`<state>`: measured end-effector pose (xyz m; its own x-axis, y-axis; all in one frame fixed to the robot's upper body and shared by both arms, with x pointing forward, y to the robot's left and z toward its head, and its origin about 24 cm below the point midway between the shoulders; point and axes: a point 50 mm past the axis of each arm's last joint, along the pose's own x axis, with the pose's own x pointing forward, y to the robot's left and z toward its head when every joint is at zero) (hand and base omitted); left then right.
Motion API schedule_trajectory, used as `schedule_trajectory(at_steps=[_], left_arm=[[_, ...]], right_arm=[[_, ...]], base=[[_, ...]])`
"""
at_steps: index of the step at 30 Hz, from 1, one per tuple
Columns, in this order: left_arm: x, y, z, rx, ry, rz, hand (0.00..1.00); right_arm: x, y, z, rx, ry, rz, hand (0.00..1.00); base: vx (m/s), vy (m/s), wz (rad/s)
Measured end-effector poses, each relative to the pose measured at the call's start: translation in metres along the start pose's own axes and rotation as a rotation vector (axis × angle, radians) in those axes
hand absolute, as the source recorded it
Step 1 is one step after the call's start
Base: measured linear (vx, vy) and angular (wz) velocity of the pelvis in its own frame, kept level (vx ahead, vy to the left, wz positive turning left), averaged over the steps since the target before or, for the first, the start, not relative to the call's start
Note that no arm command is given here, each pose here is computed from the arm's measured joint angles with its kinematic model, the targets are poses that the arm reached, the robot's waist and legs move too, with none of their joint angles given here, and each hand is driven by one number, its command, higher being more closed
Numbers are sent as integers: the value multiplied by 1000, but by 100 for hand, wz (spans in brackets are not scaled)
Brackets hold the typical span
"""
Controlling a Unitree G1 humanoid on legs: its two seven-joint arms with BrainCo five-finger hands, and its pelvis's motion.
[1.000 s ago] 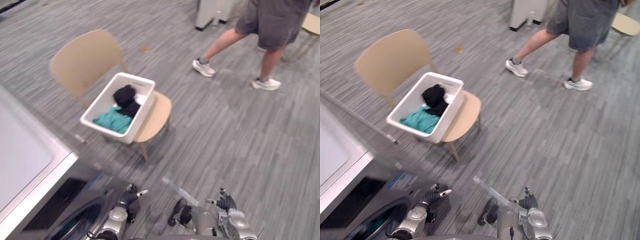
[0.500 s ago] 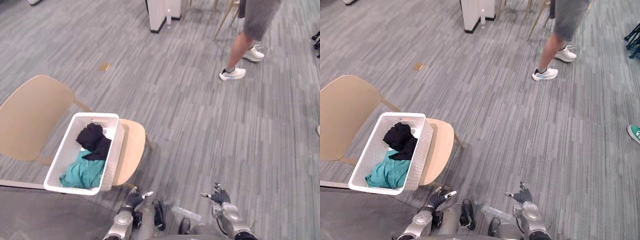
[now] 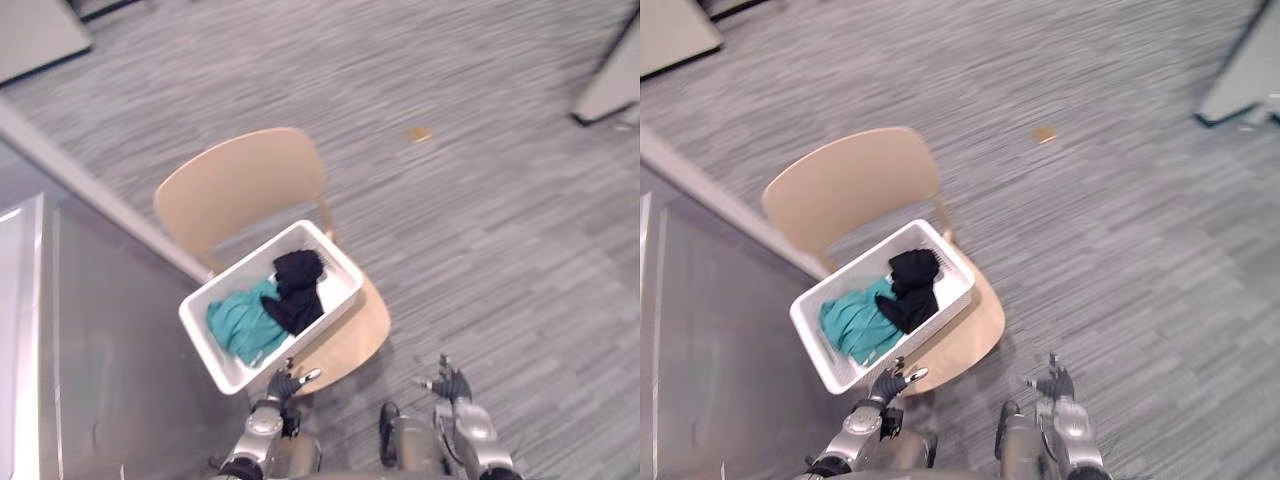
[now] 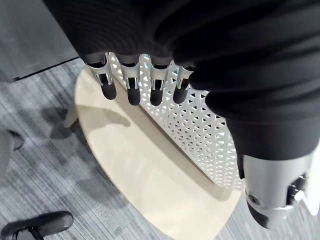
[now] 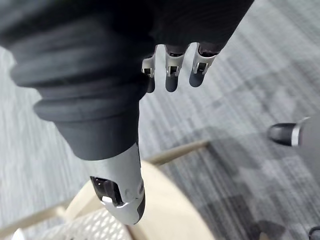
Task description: Pick up the laundry basket with both hands and put the clothes into the washing machine.
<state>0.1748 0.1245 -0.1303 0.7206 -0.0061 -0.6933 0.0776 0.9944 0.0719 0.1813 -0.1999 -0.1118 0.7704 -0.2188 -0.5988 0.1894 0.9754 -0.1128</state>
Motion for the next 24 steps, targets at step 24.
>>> schedule_trajectory(at_steps=[24], left_arm=[[-19,59,-46,106,130,106,0]], right_arm=[[-18,27,103,-449,-550,65,0]], base=[[69,22,69]])
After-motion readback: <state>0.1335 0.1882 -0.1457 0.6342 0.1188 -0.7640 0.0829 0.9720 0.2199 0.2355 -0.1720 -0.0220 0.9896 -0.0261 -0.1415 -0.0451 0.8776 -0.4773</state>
